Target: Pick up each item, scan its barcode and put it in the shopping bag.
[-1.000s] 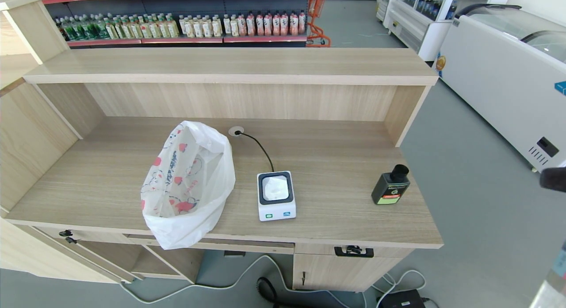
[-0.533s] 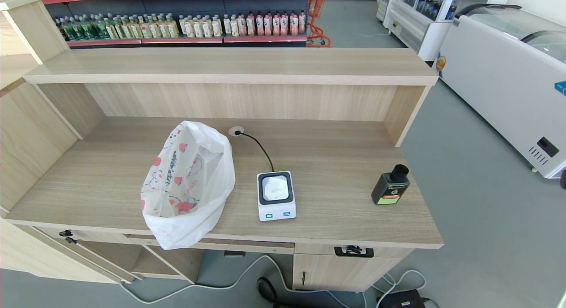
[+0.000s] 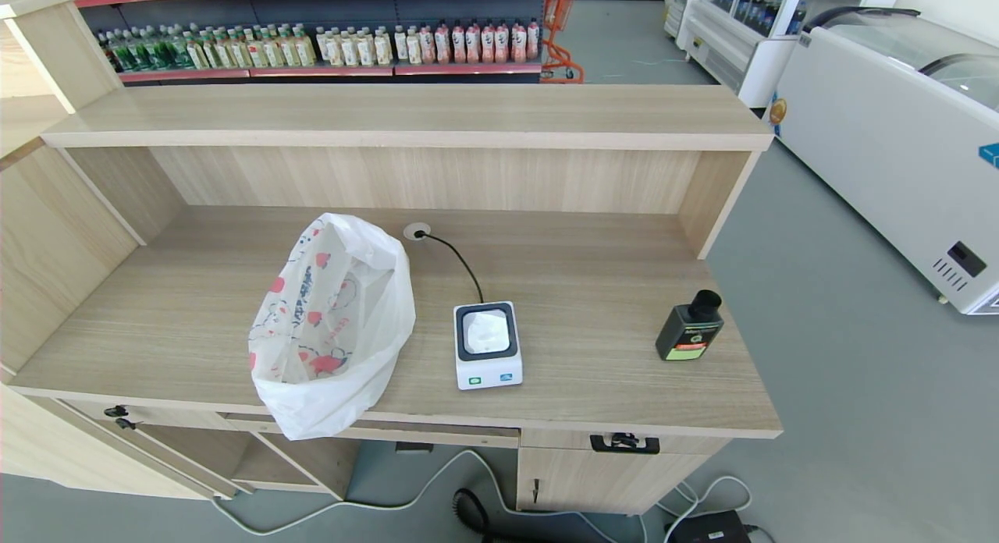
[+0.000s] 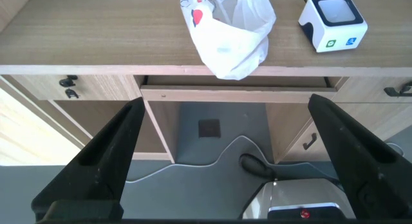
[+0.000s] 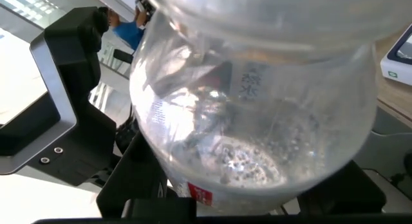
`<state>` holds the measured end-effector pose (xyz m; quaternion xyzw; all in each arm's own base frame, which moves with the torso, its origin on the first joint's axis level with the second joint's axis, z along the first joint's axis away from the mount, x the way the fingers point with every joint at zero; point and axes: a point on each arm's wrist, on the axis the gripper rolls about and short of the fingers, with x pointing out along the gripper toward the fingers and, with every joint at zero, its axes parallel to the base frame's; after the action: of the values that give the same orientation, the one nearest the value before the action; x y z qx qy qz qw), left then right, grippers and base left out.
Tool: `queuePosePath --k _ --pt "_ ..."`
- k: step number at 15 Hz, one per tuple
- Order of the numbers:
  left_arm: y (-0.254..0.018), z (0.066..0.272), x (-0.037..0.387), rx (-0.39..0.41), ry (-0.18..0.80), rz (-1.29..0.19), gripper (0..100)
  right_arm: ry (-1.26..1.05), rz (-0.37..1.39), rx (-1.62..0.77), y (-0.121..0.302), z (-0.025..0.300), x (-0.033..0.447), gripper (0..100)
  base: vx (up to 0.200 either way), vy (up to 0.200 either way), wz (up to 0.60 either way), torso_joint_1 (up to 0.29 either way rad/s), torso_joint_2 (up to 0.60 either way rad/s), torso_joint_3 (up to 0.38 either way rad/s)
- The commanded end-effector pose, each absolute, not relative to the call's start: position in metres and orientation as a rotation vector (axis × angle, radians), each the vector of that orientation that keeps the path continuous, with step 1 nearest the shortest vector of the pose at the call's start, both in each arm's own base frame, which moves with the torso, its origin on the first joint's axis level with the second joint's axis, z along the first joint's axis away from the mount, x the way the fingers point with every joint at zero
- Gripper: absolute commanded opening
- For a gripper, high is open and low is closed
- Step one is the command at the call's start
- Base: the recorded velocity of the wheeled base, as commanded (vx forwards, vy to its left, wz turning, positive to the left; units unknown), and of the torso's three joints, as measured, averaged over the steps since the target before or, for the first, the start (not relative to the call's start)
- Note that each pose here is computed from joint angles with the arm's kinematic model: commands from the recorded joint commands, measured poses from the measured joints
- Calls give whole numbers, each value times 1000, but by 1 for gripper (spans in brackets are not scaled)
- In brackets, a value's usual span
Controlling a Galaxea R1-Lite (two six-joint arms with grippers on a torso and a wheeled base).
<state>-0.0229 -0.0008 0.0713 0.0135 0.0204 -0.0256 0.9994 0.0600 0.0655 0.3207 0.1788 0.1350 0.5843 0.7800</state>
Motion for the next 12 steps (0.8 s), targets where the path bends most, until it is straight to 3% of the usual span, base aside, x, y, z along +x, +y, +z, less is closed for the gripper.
queuePosePath --k 1,12 --pt "-1 71 -23 27 41 -51 100 290 1264 387 65 321 60 0 0 0 0 0 0 0" --pt "-1 71 -23 27 41 -51 100 278 1258 382 65 323 60 0 0 0 0 0 0 0"
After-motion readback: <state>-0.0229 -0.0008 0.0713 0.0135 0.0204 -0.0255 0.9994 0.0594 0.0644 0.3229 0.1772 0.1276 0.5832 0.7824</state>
